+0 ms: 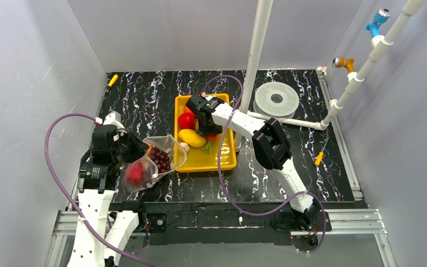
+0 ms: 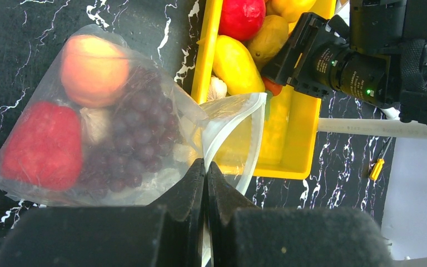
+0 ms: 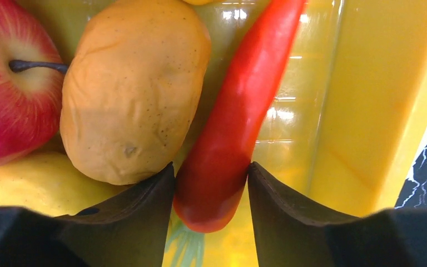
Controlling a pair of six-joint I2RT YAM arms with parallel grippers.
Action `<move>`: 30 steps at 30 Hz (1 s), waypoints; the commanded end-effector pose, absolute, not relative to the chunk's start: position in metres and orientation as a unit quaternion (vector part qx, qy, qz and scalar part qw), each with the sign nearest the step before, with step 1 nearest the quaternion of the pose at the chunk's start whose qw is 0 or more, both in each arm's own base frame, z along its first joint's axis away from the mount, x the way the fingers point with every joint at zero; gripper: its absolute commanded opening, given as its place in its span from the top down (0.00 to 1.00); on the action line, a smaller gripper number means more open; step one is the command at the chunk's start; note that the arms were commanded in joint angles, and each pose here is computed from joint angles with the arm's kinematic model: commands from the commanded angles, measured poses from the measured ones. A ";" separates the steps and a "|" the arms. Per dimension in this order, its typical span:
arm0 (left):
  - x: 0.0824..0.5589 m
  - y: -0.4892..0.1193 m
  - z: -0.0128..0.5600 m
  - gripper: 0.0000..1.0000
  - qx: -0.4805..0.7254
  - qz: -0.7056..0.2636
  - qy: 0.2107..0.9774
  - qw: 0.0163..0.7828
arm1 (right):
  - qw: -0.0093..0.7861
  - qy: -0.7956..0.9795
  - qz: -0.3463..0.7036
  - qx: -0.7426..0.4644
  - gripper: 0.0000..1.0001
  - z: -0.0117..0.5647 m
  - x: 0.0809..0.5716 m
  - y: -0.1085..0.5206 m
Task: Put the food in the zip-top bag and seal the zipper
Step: Pick up the fake vegetable from the bin.
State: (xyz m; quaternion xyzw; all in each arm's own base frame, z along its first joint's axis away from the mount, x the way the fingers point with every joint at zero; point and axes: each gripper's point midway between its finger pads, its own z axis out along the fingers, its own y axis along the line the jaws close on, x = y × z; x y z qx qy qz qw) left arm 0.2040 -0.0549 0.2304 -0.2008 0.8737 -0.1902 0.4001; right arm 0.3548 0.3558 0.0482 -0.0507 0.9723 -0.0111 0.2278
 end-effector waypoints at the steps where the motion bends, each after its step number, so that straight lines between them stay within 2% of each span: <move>1: 0.204 -0.057 0.236 1.00 -0.195 -0.198 0.870 0.408 | 0.247 0.968 -0.005 -0.047 0.48 0.055 0.363 0.359; 5: 0.204 -0.057 0.235 1.00 -0.196 -0.198 0.870 0.407 | 0.253 0.966 -0.003 -0.051 0.54 0.056 0.363 0.358; 8: 0.204 -0.057 0.237 1.00 -0.195 -0.197 0.869 0.409 | 0.249 0.967 -0.002 -0.053 0.61 0.056 0.361 0.358; 14: 0.203 -0.056 0.237 1.00 -0.195 -0.194 0.870 0.409 | 0.277 0.959 -0.006 -0.063 0.87 0.086 0.362 0.353; 18: 0.204 -0.055 0.236 1.00 -0.196 -0.192 0.870 0.409 | 0.313 0.946 0.004 -0.088 0.95 0.125 0.355 0.356; 25: 0.207 -0.055 0.236 1.00 -0.194 -0.189 0.872 0.408 | 0.369 0.911 0.062 -0.174 0.99 0.199 0.333 0.379; 30: 0.207 -0.052 0.237 1.00 -0.191 -0.183 0.872 0.412 | 0.355 0.881 0.163 -0.266 0.99 0.242 0.294 0.397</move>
